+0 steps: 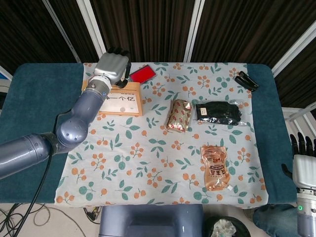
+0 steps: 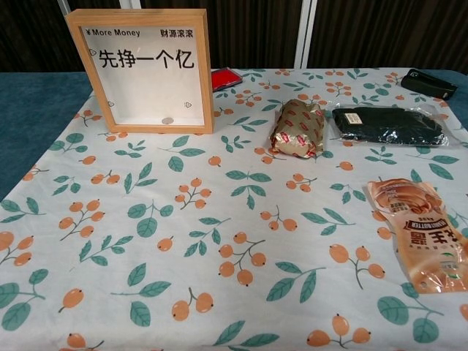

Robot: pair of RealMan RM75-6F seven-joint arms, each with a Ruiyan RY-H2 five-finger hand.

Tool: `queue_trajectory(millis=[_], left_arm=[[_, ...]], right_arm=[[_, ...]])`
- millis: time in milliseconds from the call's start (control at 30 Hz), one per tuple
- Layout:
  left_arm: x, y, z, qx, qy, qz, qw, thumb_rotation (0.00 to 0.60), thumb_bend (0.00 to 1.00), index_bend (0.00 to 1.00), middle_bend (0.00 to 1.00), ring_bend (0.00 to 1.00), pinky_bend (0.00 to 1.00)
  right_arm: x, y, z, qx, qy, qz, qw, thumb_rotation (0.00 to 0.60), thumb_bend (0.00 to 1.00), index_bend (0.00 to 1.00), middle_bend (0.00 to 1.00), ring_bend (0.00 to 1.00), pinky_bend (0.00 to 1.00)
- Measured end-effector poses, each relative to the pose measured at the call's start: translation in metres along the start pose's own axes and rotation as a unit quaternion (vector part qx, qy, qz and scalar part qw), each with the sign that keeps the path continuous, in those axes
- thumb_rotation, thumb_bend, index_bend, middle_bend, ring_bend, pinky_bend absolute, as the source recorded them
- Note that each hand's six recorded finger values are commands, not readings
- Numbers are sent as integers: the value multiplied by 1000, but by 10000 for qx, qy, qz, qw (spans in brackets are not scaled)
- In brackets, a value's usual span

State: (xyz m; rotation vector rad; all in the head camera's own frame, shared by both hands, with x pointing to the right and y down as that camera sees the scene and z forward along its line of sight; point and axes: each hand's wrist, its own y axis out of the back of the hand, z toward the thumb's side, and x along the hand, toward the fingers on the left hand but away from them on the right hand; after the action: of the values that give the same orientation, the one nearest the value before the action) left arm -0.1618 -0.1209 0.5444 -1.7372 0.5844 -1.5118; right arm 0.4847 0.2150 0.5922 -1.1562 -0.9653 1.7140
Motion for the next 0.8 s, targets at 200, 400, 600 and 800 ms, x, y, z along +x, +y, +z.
queue_trajectory(millis=[200,400,600,800], left_arm=[[18,8,-22,-12,153,-196,9997,600,599,700,118,0,0],[27,8,-40,28,249,-387,9989,600,599,702,120,0,0],[29,-2,-47,-78,207,-664,9975,600,598,702,120,0,0],[30,-10,-56,-114,243,-865,9959,600,598,702,121,0,0]], right_arm=[[-2,-11,-3,163,-94,89,9998,600,302,0,0,0,0],[-4,-10,-5,238,-142,-4,9996,600,302,0,0,0,0],[-5,-3,-6,136,-80,-191,9997,600,302,0,0,0,0],[-5,3,-3,22,109,-353,9993,600,302,0,0,0,0]])
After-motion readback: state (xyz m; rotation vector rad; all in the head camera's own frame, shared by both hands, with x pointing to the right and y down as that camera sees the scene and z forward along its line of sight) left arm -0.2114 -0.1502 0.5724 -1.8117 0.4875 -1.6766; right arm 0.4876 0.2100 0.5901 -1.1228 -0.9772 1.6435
